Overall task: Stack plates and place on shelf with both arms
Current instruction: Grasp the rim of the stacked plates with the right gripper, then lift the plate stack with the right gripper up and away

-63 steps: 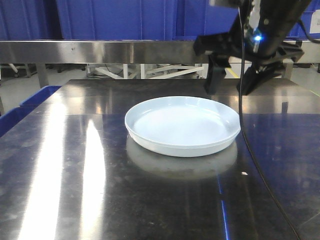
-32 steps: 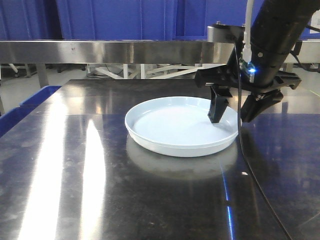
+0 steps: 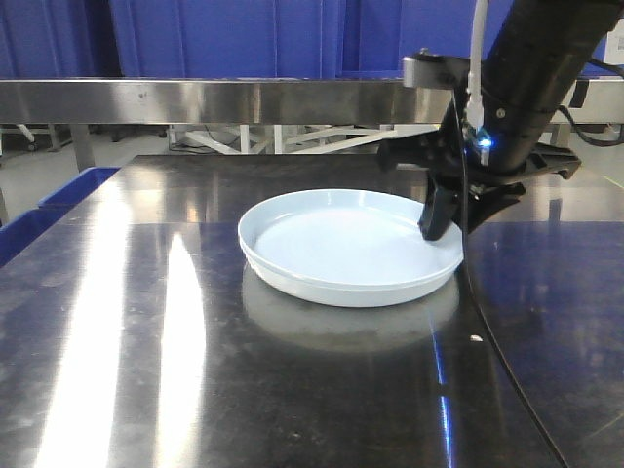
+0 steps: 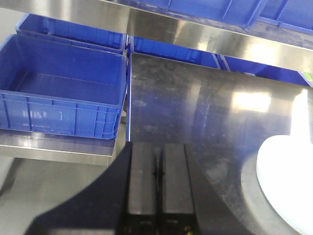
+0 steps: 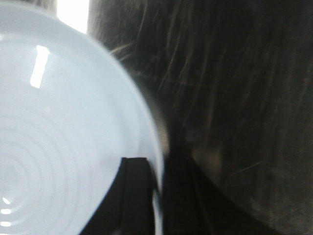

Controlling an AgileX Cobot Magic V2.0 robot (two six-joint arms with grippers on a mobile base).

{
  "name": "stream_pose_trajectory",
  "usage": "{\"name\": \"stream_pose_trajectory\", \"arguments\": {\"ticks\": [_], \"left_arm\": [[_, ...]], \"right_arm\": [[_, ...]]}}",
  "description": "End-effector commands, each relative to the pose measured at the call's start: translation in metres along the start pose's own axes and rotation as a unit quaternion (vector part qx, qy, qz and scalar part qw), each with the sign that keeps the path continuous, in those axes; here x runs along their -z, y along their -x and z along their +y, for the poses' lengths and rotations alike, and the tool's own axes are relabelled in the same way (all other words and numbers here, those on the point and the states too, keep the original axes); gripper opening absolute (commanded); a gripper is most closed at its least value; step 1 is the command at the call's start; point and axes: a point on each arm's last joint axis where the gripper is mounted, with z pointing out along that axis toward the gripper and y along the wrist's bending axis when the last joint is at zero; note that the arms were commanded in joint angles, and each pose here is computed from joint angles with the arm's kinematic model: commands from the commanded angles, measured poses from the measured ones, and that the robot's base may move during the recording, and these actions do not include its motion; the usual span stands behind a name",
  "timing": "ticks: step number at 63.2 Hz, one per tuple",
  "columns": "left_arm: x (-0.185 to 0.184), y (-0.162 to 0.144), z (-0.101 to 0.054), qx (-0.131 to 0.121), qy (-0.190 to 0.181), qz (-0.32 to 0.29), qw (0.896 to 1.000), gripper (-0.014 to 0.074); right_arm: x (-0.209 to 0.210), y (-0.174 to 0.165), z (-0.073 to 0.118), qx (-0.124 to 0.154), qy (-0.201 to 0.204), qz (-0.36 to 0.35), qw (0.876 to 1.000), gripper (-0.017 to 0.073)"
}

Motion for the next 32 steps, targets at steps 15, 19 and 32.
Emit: {"name": "stream_pose_trajectory", "arguments": {"ticks": [15, 19, 32], "left_arm": [[0.004, 0.016, -0.003, 0.001, -0.004, -0.053, 0.999, 0.0090], [0.004, 0.016, -0.003, 0.001, -0.004, -0.053, 0.999, 0.0090], [0.004, 0.016, -0.003, 0.001, -0.004, -0.053, 0.999, 0.0090]], "right_arm": [[0.061, 0.022, 0.007, 0.013, 0.021, -0.111, 0.993, 0.0048], [0.084, 0.025, 0.009, 0.015, 0.028, -0.145, 0.989, 0.0048], [0.148, 0.026, 0.013, 0.018, 0.047, -0.235, 0.971, 0.0048]]}}
